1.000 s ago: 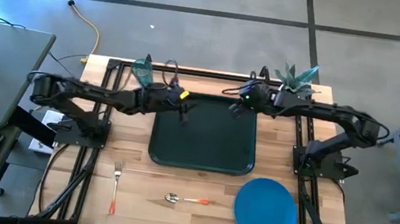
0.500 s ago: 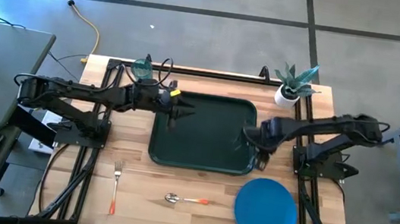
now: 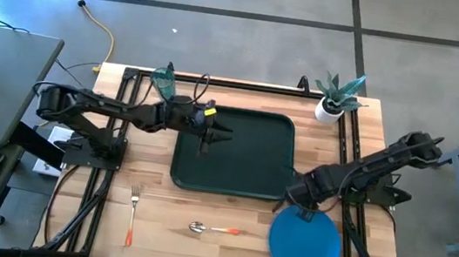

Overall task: Pick and place plate/cup/fork/spoon on tray
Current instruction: Put the blue plate on the black tray

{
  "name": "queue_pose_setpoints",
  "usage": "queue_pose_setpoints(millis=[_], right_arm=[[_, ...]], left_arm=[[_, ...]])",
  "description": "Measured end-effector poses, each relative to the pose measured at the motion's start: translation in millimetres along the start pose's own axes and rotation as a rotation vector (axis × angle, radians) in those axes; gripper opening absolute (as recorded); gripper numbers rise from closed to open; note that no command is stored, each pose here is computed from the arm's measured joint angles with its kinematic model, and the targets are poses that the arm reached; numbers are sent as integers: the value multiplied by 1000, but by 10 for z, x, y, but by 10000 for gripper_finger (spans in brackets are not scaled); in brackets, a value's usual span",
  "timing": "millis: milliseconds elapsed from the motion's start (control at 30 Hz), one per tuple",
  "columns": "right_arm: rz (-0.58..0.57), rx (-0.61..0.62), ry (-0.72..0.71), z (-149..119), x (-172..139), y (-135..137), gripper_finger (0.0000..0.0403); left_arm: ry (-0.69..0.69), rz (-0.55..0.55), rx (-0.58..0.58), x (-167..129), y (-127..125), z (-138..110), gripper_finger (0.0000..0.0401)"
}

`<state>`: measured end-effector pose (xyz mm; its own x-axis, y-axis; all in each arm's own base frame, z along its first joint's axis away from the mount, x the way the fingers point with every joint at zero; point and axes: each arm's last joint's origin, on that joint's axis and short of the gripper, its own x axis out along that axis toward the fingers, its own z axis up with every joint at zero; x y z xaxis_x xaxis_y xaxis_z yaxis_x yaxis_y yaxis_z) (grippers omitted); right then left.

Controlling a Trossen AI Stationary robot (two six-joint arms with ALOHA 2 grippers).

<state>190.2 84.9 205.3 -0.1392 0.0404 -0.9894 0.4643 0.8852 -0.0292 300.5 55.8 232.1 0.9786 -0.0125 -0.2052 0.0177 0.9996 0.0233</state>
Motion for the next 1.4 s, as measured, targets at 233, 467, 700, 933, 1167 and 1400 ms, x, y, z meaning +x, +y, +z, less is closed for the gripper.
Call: queue_pose_setpoints(millis=[233, 467, 700, 933, 1167, 1400], right_arm=[[133, 157, 12, -148, 376, -23, 161], [114, 317, -165, -346, 232, 44, 160], [39, 396, -429, -392, 106, 46, 160], [67, 444, -497, -347, 100, 77, 160], [55, 430, -449, -371, 114, 73, 160], [25, 330, -365, -487, 181, 78, 160]], left_arm=[[-205, -72, -109, 476, -206, -136, 106], [-98, -190, -194, 1061, -600, -200, 106], [137, -200, -279, 1505, -1189, -185, 106], [188, -6, -342, 1769, -1674, -208, 106], [171, 6, -514, 2020, -2043, -484, 106], [223, -42, -578, 2274, -2192, -689, 106]])
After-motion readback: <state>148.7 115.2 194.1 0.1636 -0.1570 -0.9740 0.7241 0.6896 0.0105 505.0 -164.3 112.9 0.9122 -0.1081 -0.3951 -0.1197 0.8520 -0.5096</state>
